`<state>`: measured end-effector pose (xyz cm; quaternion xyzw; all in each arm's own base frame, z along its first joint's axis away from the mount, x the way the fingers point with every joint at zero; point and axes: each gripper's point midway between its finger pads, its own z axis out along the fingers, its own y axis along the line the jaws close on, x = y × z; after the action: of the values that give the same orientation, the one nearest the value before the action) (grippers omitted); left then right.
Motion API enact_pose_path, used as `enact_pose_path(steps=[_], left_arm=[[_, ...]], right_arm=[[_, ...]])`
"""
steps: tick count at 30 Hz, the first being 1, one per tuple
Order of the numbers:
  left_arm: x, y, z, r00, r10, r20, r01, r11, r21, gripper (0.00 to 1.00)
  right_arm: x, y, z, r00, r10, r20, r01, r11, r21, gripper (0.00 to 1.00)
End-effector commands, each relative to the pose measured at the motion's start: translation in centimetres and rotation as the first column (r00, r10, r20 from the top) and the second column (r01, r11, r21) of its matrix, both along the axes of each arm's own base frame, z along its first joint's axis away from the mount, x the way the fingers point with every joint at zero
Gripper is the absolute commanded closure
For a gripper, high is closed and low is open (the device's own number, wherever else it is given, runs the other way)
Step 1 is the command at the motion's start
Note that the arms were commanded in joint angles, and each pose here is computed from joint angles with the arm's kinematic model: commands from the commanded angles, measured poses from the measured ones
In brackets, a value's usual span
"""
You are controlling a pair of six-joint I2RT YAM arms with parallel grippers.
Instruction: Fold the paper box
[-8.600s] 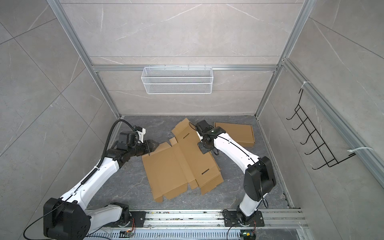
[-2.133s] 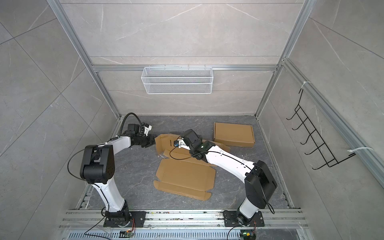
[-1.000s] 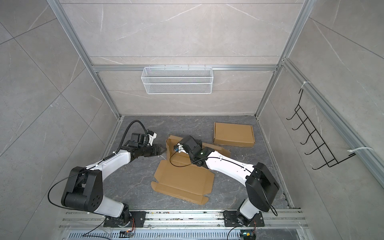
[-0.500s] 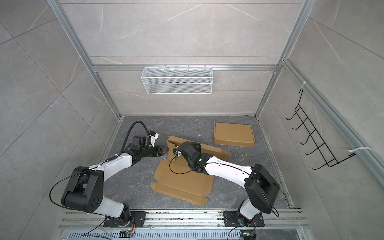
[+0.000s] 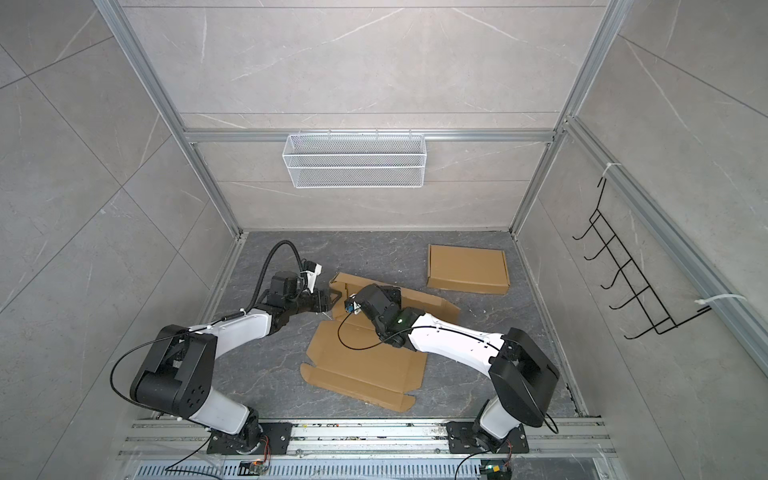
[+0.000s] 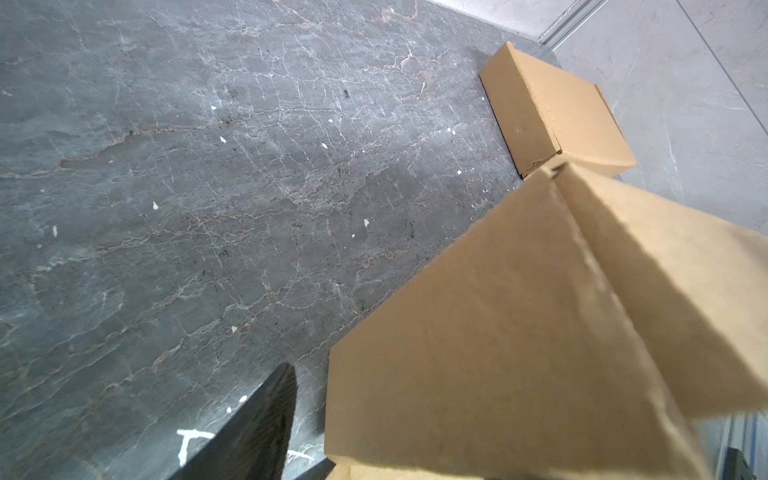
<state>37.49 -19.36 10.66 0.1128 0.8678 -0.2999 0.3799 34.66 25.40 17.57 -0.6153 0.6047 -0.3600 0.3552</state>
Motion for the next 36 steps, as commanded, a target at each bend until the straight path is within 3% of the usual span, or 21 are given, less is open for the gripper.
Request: enact_pose_path(steps=[1,10,24,33,36], left_arm=[[2.0,0.4,1.1,0.989,0.056,0.134,-0.06,0.998,0.024,0.38],[2.0,0.7,0.2,0.968,0.18,0.174,-0.194,0.979,0.066,0.58],[2.1,2.7,-1.1,0.904,0.353,0.241,-0.401,0.895,0.196,0.83],[2.3,3.3,-1.9,0.887,0.393,0.243,-0.443,0.871,0.21,0.95],[2.3,2.6,-1.7,0.897,0.364,0.251,-0.413,0.891,0.186,0.96]], right_arm=[[-1.4,0.2,-3.0,0.993,0.057,-0.103,-0.065,0.994,-0.085,1.0],[-1.6,0.4,-2.9,0.993,0.048,-0.111,-0.057,0.995,-0.079,1.0],[-1.6,0.7,-2.4,0.993,0.051,-0.108,-0.059,0.996,-0.072,1.0],[-1.6,1.3,-2.7,0.992,0.058,-0.112,-0.066,0.996,-0.066,1.0],[-1.7,1.5,-2.6,0.991,0.057,-0.117,-0.062,0.997,-0.042,1.0]])
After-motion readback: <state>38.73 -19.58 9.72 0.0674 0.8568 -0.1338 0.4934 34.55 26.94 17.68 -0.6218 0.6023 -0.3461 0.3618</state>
